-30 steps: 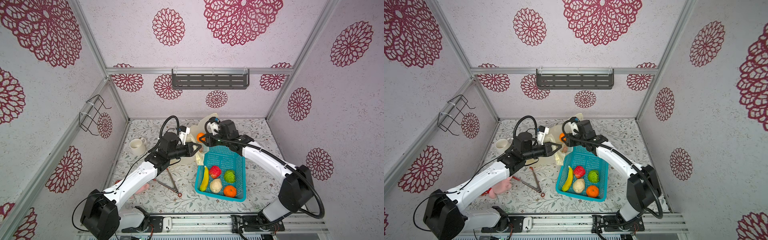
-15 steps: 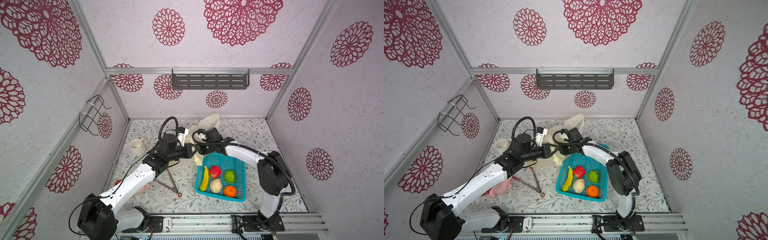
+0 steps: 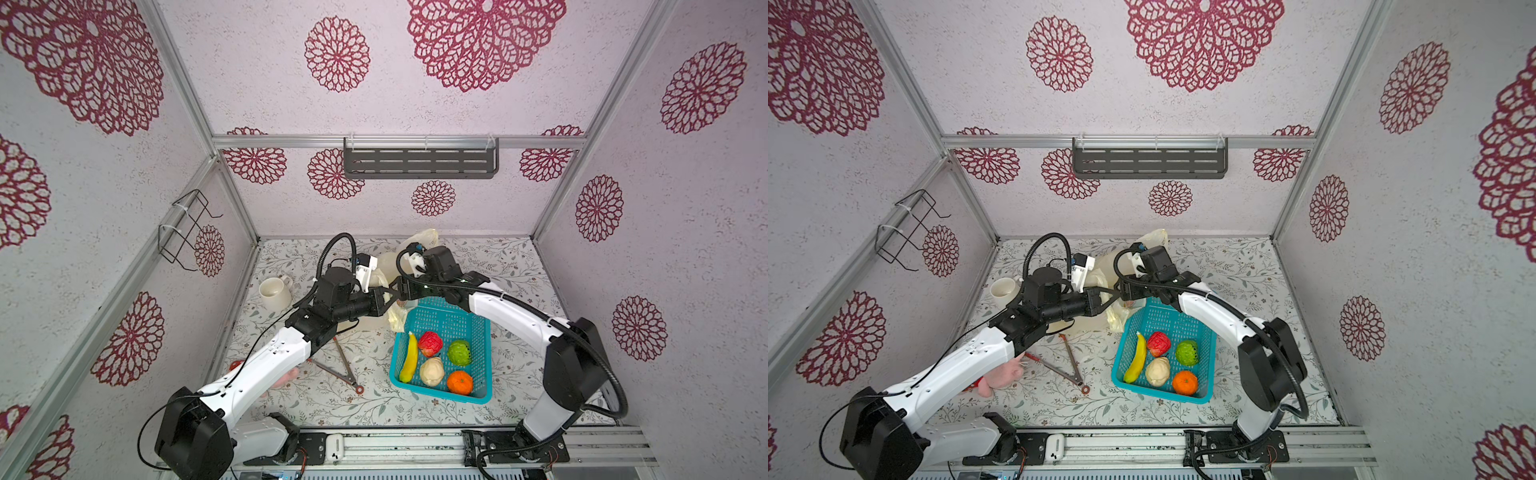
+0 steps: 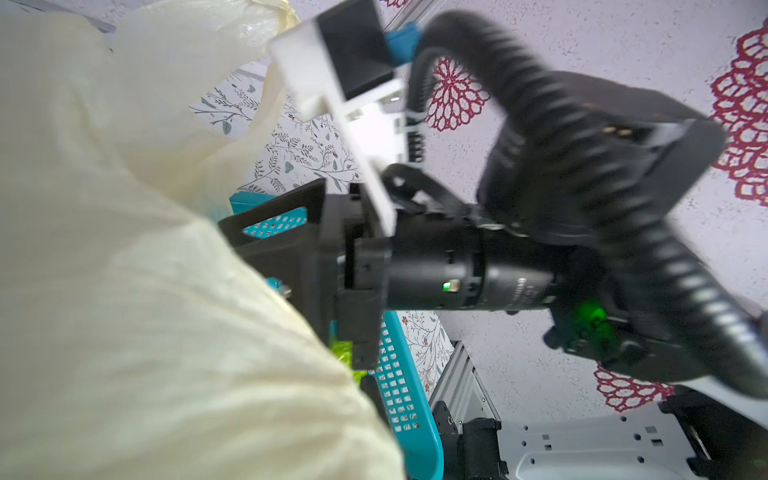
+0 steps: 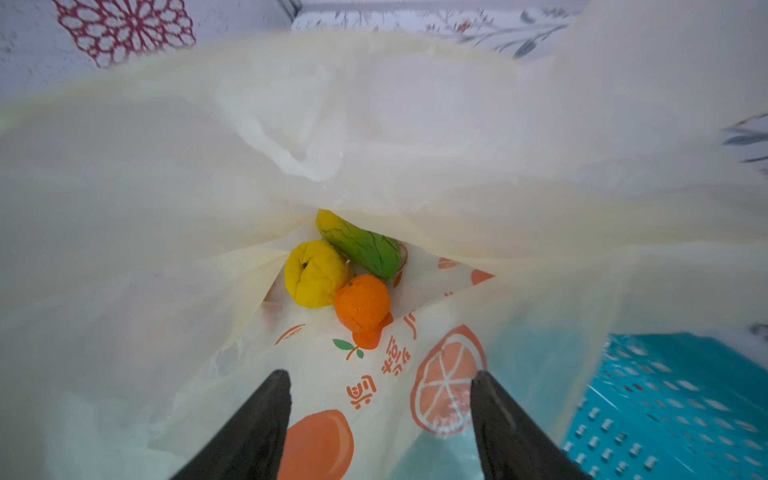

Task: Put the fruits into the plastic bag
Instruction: 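Lower the right gripper into the basket and grasp the red apple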

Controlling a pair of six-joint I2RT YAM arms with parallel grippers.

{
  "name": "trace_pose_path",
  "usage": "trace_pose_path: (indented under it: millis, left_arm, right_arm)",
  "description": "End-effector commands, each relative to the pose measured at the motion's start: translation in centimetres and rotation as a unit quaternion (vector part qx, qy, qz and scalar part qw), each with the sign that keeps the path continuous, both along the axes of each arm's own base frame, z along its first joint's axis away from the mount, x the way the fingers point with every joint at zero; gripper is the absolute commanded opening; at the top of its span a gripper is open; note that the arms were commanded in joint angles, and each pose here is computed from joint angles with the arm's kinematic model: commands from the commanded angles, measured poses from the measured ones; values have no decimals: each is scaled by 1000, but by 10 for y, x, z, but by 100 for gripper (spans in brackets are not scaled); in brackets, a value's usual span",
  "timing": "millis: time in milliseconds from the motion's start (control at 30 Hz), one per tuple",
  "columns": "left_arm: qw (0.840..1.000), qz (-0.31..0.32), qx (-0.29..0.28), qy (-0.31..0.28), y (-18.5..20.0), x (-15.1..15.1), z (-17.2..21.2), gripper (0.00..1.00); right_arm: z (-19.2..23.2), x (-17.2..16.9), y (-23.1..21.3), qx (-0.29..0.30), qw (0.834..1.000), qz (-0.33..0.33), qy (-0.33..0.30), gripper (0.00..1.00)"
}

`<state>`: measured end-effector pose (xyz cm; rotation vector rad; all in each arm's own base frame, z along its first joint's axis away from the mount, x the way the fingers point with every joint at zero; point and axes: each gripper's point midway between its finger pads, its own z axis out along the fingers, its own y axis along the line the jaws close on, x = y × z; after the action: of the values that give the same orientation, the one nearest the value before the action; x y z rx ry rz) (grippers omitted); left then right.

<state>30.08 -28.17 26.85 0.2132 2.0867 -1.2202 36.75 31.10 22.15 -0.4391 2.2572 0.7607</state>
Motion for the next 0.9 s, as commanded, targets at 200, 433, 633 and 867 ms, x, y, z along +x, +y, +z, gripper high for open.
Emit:
trace_pose_path:
  millis: [200,433,633,867]
  left_arm:
    - [999,-4,-12,-31,-3,2,15,0]
    - [1000,-12,-17,-21,-9,7,14,0]
    - [1000,-18,-17,-12,-12,6,11,0]
    - [1000,-18,-15,-4,-11,4,10,0]
  right_arm:
    - [9,-33,-107,-25,993,-104,-56,72]
    - [-79,-83,-96,-79,995,-37,39,72]
    - [-131,-106,-79,-144,984,25,98,72]
    - [-148,-103,-81,-174,979,27,103,72]
